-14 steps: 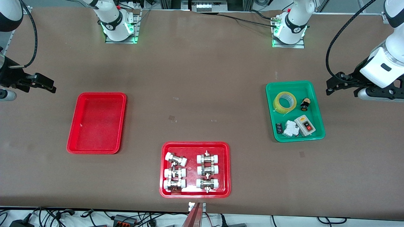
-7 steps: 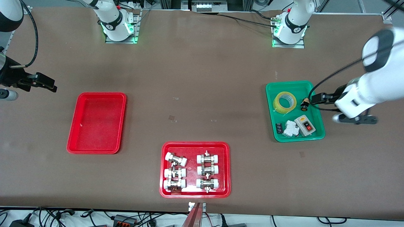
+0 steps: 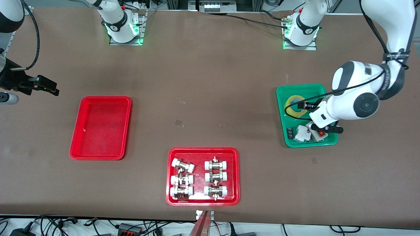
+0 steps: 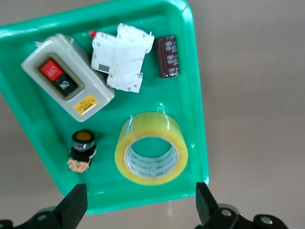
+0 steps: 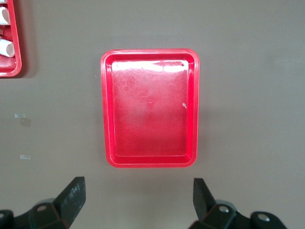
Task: Left arm passes tape to right arm into tray
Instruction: 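Lower the left gripper over the tape roll in the green tray, then close the left gripper on the tape roll's rim and lift it, then carry the tape toward the table middle while the right gripper approaches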
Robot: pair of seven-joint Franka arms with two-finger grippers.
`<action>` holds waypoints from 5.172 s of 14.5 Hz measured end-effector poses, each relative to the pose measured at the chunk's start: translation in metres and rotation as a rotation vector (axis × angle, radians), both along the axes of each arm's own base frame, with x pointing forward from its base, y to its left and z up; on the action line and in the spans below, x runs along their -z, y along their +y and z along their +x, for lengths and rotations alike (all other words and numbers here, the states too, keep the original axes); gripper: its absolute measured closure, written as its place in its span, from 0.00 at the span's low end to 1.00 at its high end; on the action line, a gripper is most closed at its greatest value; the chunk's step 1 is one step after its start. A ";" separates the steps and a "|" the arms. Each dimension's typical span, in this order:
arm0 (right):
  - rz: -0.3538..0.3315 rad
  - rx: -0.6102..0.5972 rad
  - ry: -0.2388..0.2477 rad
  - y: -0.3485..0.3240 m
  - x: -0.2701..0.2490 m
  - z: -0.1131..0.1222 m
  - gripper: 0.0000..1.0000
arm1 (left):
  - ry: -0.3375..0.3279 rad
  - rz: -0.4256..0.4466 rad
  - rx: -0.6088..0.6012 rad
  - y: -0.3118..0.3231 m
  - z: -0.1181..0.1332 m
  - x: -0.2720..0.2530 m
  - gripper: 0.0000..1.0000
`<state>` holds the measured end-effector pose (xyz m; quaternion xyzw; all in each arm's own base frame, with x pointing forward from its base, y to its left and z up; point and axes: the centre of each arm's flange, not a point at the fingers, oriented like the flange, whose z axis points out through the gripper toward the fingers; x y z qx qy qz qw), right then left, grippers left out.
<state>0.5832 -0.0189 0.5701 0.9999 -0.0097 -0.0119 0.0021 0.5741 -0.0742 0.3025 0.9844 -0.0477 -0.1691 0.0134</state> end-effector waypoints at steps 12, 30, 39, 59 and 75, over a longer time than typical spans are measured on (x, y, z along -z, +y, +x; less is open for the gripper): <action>0.002 -0.008 0.036 0.005 0.003 -0.004 0.00 | 0.089 -0.012 -0.076 0.048 -0.037 0.095 0.00; 0.002 -0.004 0.040 0.003 0.004 -0.004 0.00 | 0.097 -0.013 -0.101 0.051 -0.042 0.113 0.78; 0.007 -0.019 0.030 0.012 -0.002 -0.006 0.00 | 0.068 -0.036 0.027 -0.019 0.000 -0.004 0.78; 0.630 -0.300 0.187 0.179 0.144 0.043 0.00 | -0.215 -0.634 -0.251 -0.322 0.070 -0.027 0.78; 0.742 -0.283 -0.052 0.337 0.207 0.075 0.00 | -0.240 -0.645 -0.299 -0.342 0.080 -0.016 0.78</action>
